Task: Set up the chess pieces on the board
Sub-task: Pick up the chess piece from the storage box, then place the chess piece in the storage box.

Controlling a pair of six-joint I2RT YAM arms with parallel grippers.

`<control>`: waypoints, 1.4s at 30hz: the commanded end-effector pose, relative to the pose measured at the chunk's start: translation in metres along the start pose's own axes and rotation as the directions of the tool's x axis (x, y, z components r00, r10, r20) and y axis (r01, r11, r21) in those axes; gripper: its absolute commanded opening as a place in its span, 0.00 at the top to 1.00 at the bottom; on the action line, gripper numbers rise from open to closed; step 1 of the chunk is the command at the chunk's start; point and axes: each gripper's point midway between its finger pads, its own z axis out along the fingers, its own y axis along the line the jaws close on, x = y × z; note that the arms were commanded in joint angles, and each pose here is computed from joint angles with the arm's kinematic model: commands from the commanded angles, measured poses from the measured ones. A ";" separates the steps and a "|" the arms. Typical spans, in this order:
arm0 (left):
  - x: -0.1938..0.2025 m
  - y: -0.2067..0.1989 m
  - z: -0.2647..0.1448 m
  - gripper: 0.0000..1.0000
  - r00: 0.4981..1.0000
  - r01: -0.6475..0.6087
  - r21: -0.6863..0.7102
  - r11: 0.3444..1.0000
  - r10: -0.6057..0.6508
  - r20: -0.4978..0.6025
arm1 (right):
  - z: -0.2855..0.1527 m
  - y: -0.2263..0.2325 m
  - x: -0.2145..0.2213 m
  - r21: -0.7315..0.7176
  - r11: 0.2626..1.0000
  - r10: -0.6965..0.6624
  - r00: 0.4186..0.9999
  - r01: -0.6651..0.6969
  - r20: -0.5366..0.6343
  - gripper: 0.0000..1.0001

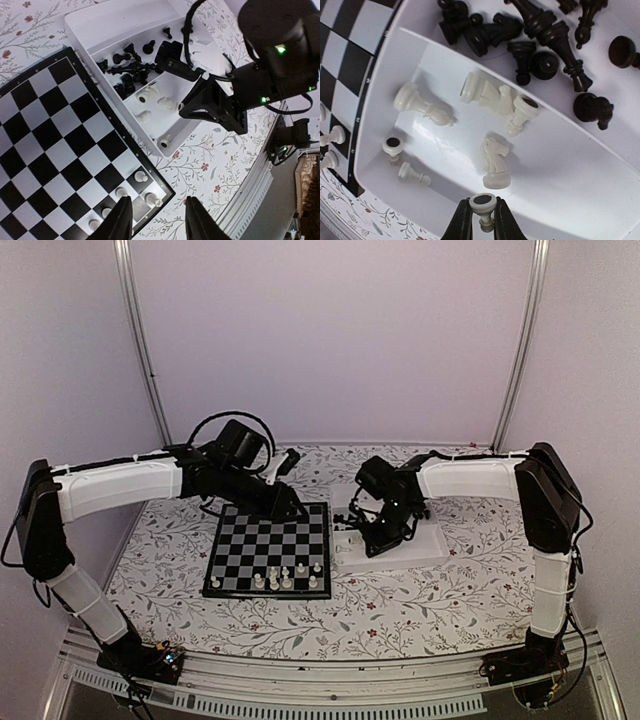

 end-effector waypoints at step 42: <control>-0.027 -0.023 0.006 0.61 0.994 0.056 0.218 0.974 -0.075 0.079 | -0.053 -0.043 0.011 0.274 0.957 -0.067 0.991 0.096 -0.114 0.92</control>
